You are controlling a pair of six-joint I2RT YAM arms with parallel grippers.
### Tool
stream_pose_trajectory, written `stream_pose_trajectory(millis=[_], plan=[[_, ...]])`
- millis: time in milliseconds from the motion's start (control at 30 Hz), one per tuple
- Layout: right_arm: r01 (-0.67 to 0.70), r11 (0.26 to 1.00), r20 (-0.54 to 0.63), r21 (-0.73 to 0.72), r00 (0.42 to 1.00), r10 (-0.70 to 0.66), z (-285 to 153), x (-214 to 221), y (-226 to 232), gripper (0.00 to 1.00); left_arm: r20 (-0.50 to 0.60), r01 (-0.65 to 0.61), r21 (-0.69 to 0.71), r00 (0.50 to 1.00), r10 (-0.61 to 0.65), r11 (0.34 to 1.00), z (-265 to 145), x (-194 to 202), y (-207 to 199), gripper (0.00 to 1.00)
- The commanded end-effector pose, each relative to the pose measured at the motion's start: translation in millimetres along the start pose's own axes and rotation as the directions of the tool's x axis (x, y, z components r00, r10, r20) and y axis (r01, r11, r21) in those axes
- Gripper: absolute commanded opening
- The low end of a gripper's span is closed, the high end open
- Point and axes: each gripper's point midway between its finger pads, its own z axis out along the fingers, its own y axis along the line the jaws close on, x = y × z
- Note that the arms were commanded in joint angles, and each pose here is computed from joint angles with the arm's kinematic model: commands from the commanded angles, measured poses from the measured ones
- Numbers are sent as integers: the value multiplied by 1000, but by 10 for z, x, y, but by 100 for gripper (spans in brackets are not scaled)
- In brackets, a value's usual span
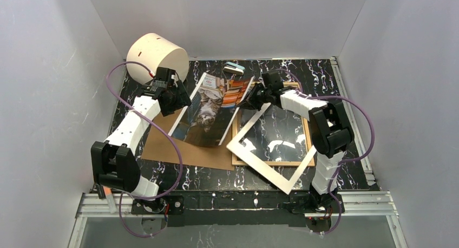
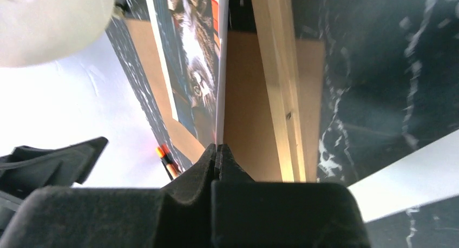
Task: Put the photo into the frame
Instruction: Move the photo to the center of the board, then pick up the photo frame item from the photo frame.
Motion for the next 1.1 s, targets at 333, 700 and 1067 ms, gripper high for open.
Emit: stream_pose_trajectory(millis=[333,700,1067], plan=[[112,991,-138,79,985,-100,327,1155,220,1,-40,16,-112,999,-20,994,-11,351,392,70],[220,924,79,312,963,-256,-248,774,13,64,-123,-15,-34,992,10,999,117,559,306,70],[158,763,44,627,970,-237,-638,882,-954,66,-249,20,123,969,11,992,229,976,134,70]])
